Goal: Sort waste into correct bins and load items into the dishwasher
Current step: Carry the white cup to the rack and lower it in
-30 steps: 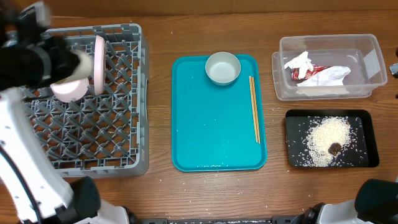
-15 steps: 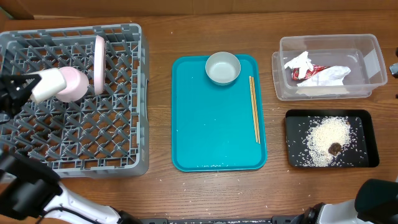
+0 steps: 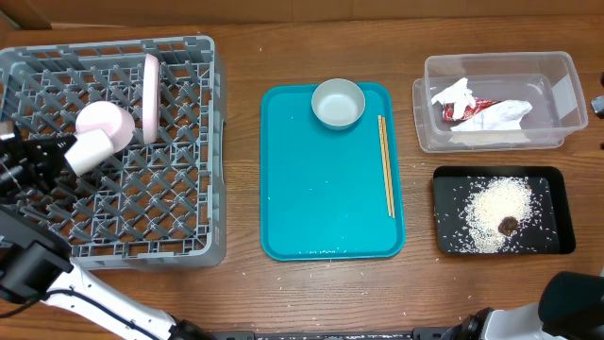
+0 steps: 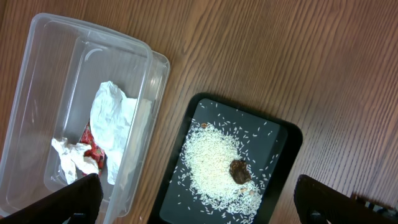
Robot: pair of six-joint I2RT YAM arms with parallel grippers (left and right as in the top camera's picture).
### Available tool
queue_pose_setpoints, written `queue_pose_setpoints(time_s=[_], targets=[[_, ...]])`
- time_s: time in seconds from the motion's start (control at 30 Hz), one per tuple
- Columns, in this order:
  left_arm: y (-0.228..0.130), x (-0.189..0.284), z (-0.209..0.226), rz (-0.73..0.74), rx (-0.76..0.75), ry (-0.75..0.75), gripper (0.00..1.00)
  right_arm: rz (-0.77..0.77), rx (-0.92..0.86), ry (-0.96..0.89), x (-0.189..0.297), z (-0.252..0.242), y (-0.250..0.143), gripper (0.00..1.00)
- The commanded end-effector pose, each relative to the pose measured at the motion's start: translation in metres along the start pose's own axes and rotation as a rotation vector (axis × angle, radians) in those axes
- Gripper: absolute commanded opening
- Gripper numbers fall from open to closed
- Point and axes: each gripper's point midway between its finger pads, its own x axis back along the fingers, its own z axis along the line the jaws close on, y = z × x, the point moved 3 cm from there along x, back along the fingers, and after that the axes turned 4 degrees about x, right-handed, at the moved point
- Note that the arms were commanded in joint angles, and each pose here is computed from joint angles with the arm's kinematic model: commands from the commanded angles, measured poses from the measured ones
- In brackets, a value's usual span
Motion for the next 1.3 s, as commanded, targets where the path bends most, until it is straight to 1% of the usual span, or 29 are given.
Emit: queue_pose_setpoints(time_s=[0.0,0.1,0.2,0.3,0.4,0.6,0.77,0.83,0.87,0.9,0.93,0.97,1.0,1.03,1.13,1.27], targets=[[0.010,-0.003,0.030,0.010,0.052,-0.022,0.04,-0.025,-0.002,0.006,0.005,0.000,0.005,1.00],[0.013,-0.007,0.045,0.021,0.086,-0.025,0.04,-0.025,-0.002,0.006,0.005,0.000,0.005,1.00],[0.014,-0.008,0.047,0.022,0.090,-0.026,0.04,-0.025,-0.002,0.006,0.005,0.000,0.005,1.00],[0.013,-0.008,0.048,0.027,0.134,-0.015,0.04,-0.025,-0.002,0.006,0.005,0.000,0.005,1.00],[0.010,-0.007,0.056,0.042,0.185,0.035,0.04,-0.025,-0.002,0.006,0.005,0.000,0.005,1.00],[0.002,0.008,0.079,0.061,0.297,0.189,0.04,-0.025,-0.002,0.006,0.005,0.000,0.005,1.00],[0.001,0.024,0.084,0.040,0.303,0.232,0.04,-0.025,-0.002,0.006,0.005,0.000,0.005,1.00],[0.000,0.031,0.084,0.030,0.297,0.247,0.09,-0.025,-0.002,0.006,0.005,0.000,0.005,1.00],[-0.001,0.032,0.084,0.029,0.295,0.254,0.15,-0.025,-0.002,0.006,0.005,0.000,0.005,1.00],[-0.001,0.034,0.084,0.027,0.296,0.265,0.27,-0.025,-0.002,0.006,0.005,0.000,0.005,1.00],[-0.002,0.035,0.085,0.027,0.301,0.273,0.42,-0.025,-0.002,0.006,0.005,0.000,0.005,1.00],[-0.002,0.036,0.086,0.027,0.310,0.283,0.51,-0.025,-0.002,0.006,0.005,0.000,0.005,1.00],[-0.003,0.036,0.087,0.028,0.324,0.295,0.54,-0.025,-0.002,0.006,0.005,0.000,0.005,1.00],[-0.004,0.037,0.087,0.028,0.332,0.304,0.55,-0.025,-0.002,0.006,0.005,0.000,0.005,1.00],[-0.006,0.039,0.084,0.024,0.322,0.326,0.56,-0.025,-0.002,0.006,0.005,0.000,0.005,1.00],[-0.007,0.045,0.064,-0.006,0.271,0.330,0.55,-0.025,-0.002,0.006,0.005,0.000,0.005,1.00]])
